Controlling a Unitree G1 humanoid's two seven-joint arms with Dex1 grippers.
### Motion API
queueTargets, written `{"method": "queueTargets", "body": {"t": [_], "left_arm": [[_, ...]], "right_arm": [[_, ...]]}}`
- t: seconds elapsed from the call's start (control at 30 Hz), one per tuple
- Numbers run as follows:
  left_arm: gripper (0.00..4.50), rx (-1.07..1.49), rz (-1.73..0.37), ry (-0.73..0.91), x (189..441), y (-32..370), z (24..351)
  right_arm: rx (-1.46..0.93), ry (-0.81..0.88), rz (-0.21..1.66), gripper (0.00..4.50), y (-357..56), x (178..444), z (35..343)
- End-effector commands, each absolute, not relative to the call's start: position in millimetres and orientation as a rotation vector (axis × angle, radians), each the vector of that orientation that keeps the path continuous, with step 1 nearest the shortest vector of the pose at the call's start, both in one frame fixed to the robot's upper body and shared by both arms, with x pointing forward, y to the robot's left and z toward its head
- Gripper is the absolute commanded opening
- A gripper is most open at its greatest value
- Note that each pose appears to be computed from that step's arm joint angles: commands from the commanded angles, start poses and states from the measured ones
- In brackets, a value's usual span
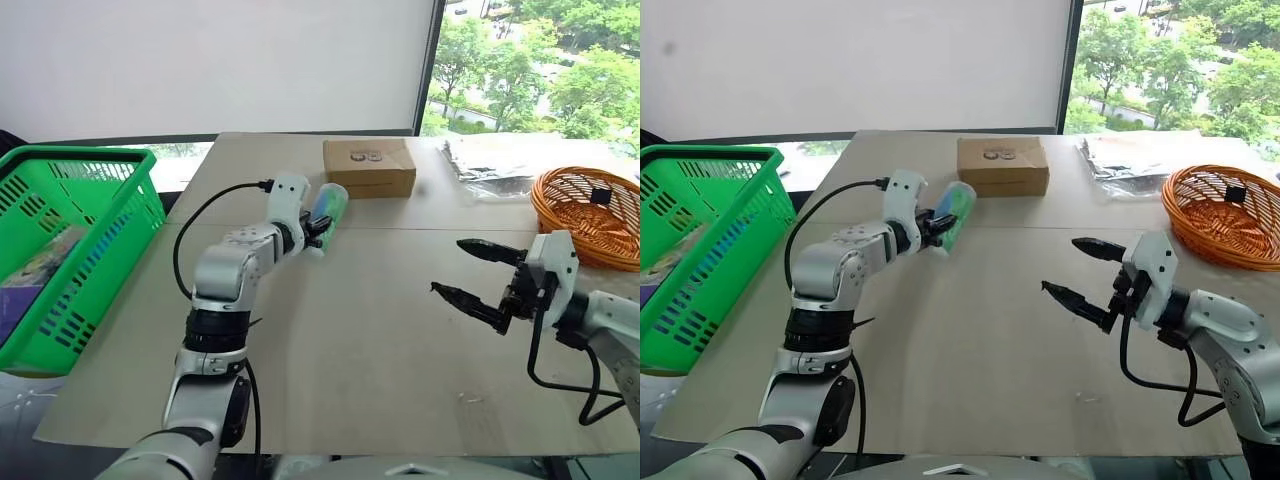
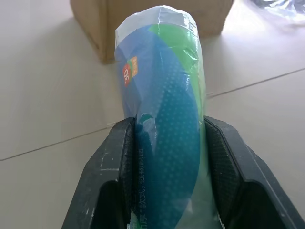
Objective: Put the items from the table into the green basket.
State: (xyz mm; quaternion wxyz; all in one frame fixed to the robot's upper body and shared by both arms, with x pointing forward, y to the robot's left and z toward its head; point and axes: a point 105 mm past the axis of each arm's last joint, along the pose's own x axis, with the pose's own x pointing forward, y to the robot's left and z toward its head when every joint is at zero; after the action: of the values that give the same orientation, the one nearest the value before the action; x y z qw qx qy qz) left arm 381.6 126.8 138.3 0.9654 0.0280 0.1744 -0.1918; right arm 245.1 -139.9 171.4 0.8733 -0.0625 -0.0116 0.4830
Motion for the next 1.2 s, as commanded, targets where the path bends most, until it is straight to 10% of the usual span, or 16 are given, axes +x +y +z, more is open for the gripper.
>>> {"method": "queueTargets", "body": {"t": [0.03, 0.43, 0.83, 1.07, 1.2], "left_arm": [[1.59, 0.137, -0.237, 0.067, 392, 158, 219], [1.59, 0.415, 0.373, 0.007, 340, 343, 285], [1.59, 0.411, 0.459, 0.017, 323, 376, 281], [4.45, 0.410, 0.494, 0.015, 326, 381, 281], [4.45, 0.408, 0.434, -0.041, 333, 371, 288]], "right_arm": [[-0.082, -0.106, 1.063, 4.50, -128, 244, 195], [0.067, -0.188, 1.291, 4.50, -97, 242, 228], [0.070, -0.229, 1.334, 4.50, -86, 251, 237], [0.052, -0.214, 1.309, 4.50, -89, 249, 232], [0.051, -0.206, 1.283, 4.50, -92, 251, 229]]}}
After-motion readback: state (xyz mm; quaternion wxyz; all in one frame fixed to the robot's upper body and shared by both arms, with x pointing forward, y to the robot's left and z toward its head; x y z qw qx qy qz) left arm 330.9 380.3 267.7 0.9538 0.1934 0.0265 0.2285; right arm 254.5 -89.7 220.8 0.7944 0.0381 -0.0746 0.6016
